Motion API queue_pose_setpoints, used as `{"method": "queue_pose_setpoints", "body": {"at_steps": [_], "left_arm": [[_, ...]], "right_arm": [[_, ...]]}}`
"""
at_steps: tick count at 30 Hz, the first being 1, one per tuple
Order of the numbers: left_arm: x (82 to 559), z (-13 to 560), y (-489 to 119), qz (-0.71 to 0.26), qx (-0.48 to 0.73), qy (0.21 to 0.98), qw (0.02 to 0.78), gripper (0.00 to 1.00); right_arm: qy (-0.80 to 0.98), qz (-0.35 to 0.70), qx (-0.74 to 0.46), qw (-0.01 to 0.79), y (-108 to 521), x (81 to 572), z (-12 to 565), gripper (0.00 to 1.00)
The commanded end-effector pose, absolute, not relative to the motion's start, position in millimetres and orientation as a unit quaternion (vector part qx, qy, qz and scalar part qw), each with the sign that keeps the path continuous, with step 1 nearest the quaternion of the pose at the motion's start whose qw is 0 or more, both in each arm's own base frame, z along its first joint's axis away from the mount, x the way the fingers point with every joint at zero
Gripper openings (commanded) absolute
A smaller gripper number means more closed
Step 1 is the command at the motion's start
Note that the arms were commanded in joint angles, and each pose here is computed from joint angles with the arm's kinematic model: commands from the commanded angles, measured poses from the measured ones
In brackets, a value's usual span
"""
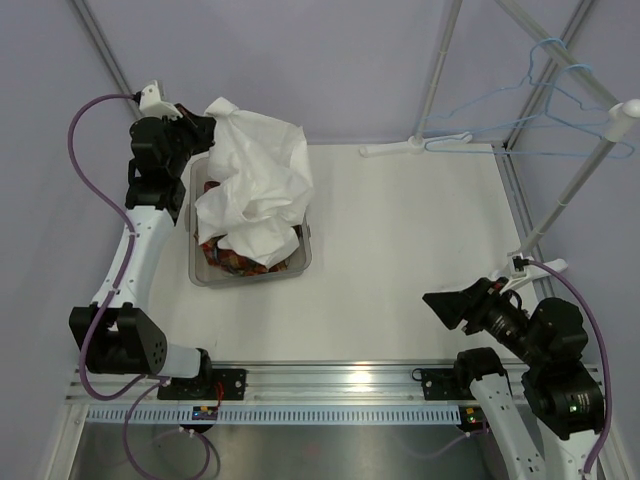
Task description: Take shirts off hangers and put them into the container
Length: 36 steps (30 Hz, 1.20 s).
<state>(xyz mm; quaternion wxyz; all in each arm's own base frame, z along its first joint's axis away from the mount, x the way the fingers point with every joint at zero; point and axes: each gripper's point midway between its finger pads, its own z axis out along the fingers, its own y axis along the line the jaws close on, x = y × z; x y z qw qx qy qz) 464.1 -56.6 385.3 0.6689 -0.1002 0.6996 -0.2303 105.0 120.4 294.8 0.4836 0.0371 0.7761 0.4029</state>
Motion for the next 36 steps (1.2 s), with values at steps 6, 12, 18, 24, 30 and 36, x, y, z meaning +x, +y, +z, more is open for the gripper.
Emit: {"method": "queue_pose_setpoints", "body": {"at_steps": [6, 12, 18, 24, 30, 36], "left_arm": [[426, 366, 37, -0.064, -0.236, 0.704, 0.666, 0.00], [390, 360, 66, 0.001, -0.293, 0.684, 0.668, 0.00], [353, 365, 92, 0.064, -0.337, 0.662, 0.666, 0.00], [333, 367, 111, 0.111, -0.359, 0.661, 0.650, 0.00], [371, 329, 81, 0.057, -0.299, 0.739, 0.601, 0.00], [423, 279, 6, -0.101, -0.195, 0.803, 0.554, 0.00]], "right_arm": [[0.761, 0.421, 0.022, 0.493, 125, 97, 308, 0.66], [0.763, 0.421, 0.023, 0.490, 125, 97, 303, 0.66], [0.762, 0.424, 0.021, 0.489, 126, 96, 303, 0.67], [0.759, 0.430, 0.018, 0.489, 127, 93, 306, 0.66], [0.756, 0.430, 0.021, 0.493, 126, 93, 306, 0.67], [0.754, 0.426, 0.022, 0.499, 124, 89, 310, 0.67]]}}
